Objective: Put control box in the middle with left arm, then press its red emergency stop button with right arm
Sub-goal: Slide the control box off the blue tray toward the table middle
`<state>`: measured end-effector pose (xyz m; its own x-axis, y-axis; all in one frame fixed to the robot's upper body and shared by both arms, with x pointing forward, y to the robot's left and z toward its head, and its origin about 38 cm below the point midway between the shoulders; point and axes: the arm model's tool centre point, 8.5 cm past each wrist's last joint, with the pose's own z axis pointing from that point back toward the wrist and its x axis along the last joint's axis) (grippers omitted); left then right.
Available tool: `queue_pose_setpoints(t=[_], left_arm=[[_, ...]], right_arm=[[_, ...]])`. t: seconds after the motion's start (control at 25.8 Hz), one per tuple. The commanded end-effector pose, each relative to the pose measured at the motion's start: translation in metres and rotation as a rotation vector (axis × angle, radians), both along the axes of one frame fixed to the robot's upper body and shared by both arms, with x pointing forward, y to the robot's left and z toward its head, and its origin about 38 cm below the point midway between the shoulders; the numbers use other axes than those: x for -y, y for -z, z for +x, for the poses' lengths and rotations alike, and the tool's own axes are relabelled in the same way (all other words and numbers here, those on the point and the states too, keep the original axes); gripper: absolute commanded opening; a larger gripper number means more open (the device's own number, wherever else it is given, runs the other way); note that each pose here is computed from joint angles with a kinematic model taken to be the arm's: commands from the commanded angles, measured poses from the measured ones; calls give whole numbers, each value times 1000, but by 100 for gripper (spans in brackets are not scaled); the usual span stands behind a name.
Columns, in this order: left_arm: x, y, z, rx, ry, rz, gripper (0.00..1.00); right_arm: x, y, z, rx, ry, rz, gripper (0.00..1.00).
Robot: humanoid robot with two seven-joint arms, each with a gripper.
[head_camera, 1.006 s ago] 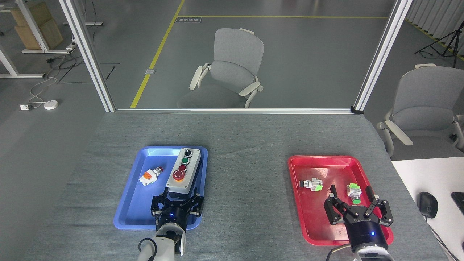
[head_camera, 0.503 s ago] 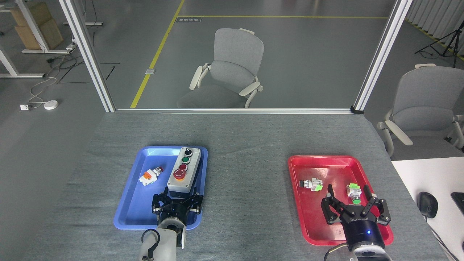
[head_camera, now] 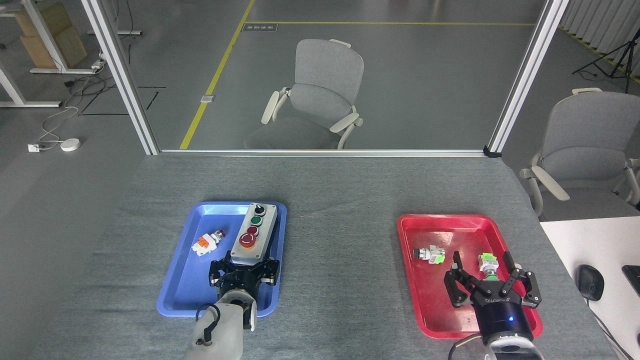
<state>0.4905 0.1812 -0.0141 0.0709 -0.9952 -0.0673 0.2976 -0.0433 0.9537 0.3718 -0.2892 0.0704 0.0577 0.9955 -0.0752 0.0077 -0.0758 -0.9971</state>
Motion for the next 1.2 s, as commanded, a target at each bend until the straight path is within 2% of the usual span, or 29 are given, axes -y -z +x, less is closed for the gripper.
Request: queue_pose_setpoints(t=[0.0,0.15,0.23,0.43,0.46,0.58,0.7,0.77,0.85,0.97,1.16], left_arm=[[7,0,0,-2,3,-25,94],[12,-4,3,5,14,-32,79],[12,-5,3,3,20,-34,67],[16,-5,4,4,55,-53,9],[15,-7,5,8,57,-56,0],[13,-10,7,20,64,-59,0],[7,-21,12,64,88,-68,0],[7,-33,17,105,96,-76,0],[11,-55,23,165,107,-91,0],[22,-77,20,232,129,-131,0],[79,-92,-3,246,222,-192,0]], right_arm=[[1,0,0,2,11,6,98],[2,1,-1,7,32,44,98],[3,3,-1,3,36,50,98],[7,4,-2,-1,46,51,98],[8,4,-2,1,47,50,98],[7,8,-4,-6,49,58,98],[10,13,-11,-20,54,54,98],[24,10,-12,-11,87,61,98],[25,11,-14,-15,71,62,98],[21,15,-16,-25,61,63,98],[18,17,-16,-33,44,67,98]])
